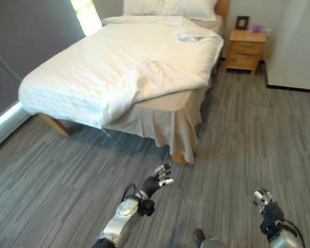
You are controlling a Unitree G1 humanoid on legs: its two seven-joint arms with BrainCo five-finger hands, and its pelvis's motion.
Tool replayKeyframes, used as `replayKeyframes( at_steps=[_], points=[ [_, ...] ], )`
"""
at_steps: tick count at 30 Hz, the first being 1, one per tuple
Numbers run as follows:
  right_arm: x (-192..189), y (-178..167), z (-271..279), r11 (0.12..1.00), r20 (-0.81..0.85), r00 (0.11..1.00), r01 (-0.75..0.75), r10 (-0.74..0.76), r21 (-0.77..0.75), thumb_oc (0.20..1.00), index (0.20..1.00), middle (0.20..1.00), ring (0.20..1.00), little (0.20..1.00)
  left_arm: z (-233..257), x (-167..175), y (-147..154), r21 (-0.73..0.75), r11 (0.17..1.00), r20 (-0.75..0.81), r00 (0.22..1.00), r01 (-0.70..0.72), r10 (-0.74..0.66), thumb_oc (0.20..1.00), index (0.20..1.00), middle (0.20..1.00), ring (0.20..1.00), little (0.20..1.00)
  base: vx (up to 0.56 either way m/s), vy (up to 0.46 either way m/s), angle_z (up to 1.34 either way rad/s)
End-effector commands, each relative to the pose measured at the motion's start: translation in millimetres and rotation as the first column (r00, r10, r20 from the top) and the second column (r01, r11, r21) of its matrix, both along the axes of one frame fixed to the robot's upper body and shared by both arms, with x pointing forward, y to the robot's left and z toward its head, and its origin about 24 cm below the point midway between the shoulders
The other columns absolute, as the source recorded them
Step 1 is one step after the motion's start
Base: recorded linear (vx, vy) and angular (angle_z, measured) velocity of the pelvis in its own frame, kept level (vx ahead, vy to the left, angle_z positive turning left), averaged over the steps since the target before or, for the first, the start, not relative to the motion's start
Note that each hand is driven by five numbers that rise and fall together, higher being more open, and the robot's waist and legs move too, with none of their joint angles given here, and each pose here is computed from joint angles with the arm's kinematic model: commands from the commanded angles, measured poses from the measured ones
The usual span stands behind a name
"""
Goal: Making the bed.
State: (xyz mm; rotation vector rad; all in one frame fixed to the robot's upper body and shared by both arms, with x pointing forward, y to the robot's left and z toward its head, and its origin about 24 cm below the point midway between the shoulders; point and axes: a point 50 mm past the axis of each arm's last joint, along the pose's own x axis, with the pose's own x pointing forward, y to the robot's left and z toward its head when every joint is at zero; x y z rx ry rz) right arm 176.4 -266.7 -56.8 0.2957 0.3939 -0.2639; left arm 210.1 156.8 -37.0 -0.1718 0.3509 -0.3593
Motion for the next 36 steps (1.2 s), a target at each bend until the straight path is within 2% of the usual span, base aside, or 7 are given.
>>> replayKeyframes(
  at_steps=[1, 2, 3, 8, 13, 22, 36],
  points=[
    [10, 1, 25, 0.998, 0.144, 0.989, -0.040, 0.046, -0.047, 1.000, 1.000, 1.000, 1.000, 1.000, 19, 13, 21, -0.077, 0.995, 0.077, 0.995, -0.061, 0.067, 1.000, 1.000, 1.000, 1.000, 1.000, 0.06, -0.101, 0.14],
    [12, 1, 27, 0.998, 0.155, 0.987, -0.037, 0.044, -0.045, 1.000, 1.000, 1.000, 1.000, 1.000, 18, 10, 24, -0.076, 0.994, 0.068, 0.995, -0.074, 0.079, 1.000, 1.000, 1.000, 1.000, 1.000, 0.04, -0.065, 0.24],
    [1, 11, 13, 0.981, 0.104, 0.981, 0.151, -0.163, 0.121, 1.000, 1.000, 1.000, 1.000, 1.000, 43, 33, 75, 0.347, 0.887, 0.250, 0.942, -0.304, 0.225, 1.000, 1.000, 1.000, 1.000, 1.000, 0.00, -0.010, 0.15],
    [9, 13, 20, 0.992, 0.132, 0.986, 0.096, -0.105, 0.078, 1.000, 1.000, 1.000, 1.000, 1.000, 41, 32, 72, 0.311, 0.887, 0.249, 0.930, -0.340, 0.270, 1.000, 1.000, 1.000, 1.000, 1.000, -0.02, 0.068, 0.13],
    [30, 15, 43, 0.997, 0.192, 0.980, -0.036, 0.048, -0.066, 1.000, 1.000, 1.000, 1.000, 1.000, 40, 26, 85, 0.182, 0.840, 0.235, 0.852, -0.511, 0.468, 1.000, 1.000, 1.000, 1.000, 1.000, 0.00, 0.035, 0.22],
    [63, 56, 69, 0.968, 0.314, 0.917, -0.227, 0.248, -0.102, 1.000, 1.000, 1.000, 1.000, 1.000, 30, -8, 123, 0.213, 0.655, 0.228, 0.689, -0.725, 0.688, 1.000, 1.000, 1.000, 1.000, 1.000, 0.01, 0.047, 0.17],
    [34, 31, 52, 0.987, 0.235, 0.964, -0.096, 0.125, -0.133, 1.000, 1.000, 1.000, 1.000, 1.000, 67, 17, 129, 0.063, 0.629, 0.355, 0.606, -0.775, 0.712, 1.000, 1.000, 1.000, 1.000, 1.000, 0.33, -0.071, -0.02]
  ],
)
